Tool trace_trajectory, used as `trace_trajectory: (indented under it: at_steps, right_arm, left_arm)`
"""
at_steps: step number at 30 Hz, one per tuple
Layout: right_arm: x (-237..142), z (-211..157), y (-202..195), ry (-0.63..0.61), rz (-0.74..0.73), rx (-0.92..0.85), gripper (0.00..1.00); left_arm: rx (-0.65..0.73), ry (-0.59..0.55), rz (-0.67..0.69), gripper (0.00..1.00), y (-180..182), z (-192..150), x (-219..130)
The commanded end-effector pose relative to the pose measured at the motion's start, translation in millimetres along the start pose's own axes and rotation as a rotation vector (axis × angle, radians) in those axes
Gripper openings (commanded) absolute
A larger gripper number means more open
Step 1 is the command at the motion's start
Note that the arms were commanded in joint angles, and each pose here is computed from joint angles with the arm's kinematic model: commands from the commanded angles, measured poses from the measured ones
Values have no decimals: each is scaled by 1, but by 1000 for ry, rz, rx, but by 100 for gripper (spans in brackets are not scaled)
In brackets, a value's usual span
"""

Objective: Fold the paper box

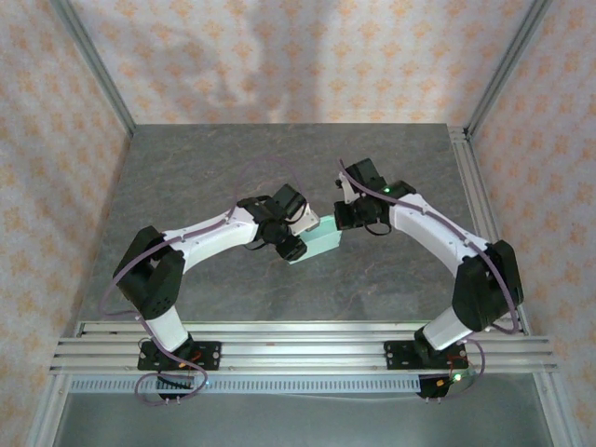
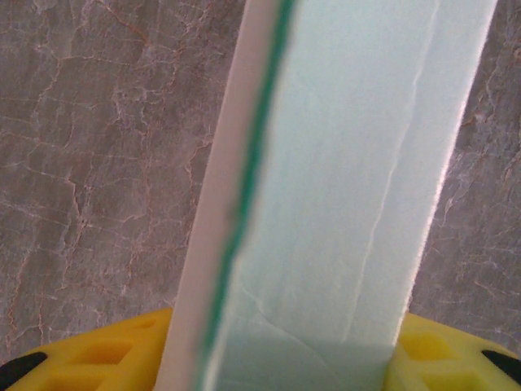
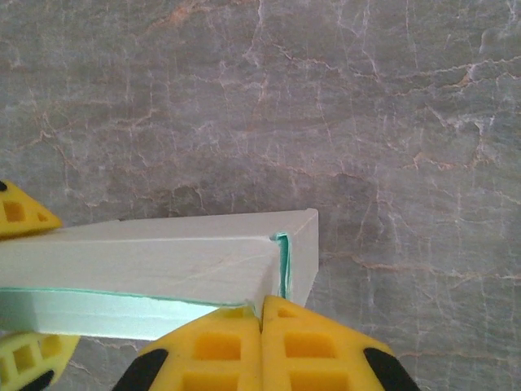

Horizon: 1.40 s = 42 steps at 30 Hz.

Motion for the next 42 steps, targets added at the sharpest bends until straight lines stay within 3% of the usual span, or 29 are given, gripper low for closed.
trace_trajectory:
  at_steps: [1,3,15,24,29,33,35,42]
  right_arm:
    - [-11,-9,-4,-16,-32,-76,0]
    - [-11,-10,-2,-24,-15,-159,0]
    - [4,-17,-7,-35,-29,-189,0]
    - [-3,-8,-10,-67,-71,-179,0]
    - [-3,-9,-11,-66,-108,-186,0]
    - [-3,-4,-13,-96,-160,-181,0]
    - [-3,-3,-16,-92,-180,-163,0]
    - [-9,-2,-15,-97,-201,-130,0]
  left_arm:
    - [-15,47,56,52,11,-11,8]
    - [-14,46,56,52,11,-10,8]
    - [-27,9,51,56,9,-5,-3]
    - [-94,-149,49,66,3,22,-39]
    - [-200,-254,49,76,2,35,-58]
    - [-330,-358,62,92,-1,47,-74]
    - [-414,-384,92,92,2,48,-80]
    - [-629,-287,149,72,2,22,-84]
Point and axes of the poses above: each hand's point on the last joint's axis, 136 mm out from that joint toward the fingers, its own x axis out along the fingers, its own y axis along the line the jaws close on, z = x × y, the point moved 1 cm from there along -x, back along the fingers, and after that the axes turned 5 degrees about -x, right-handed, at the moved point
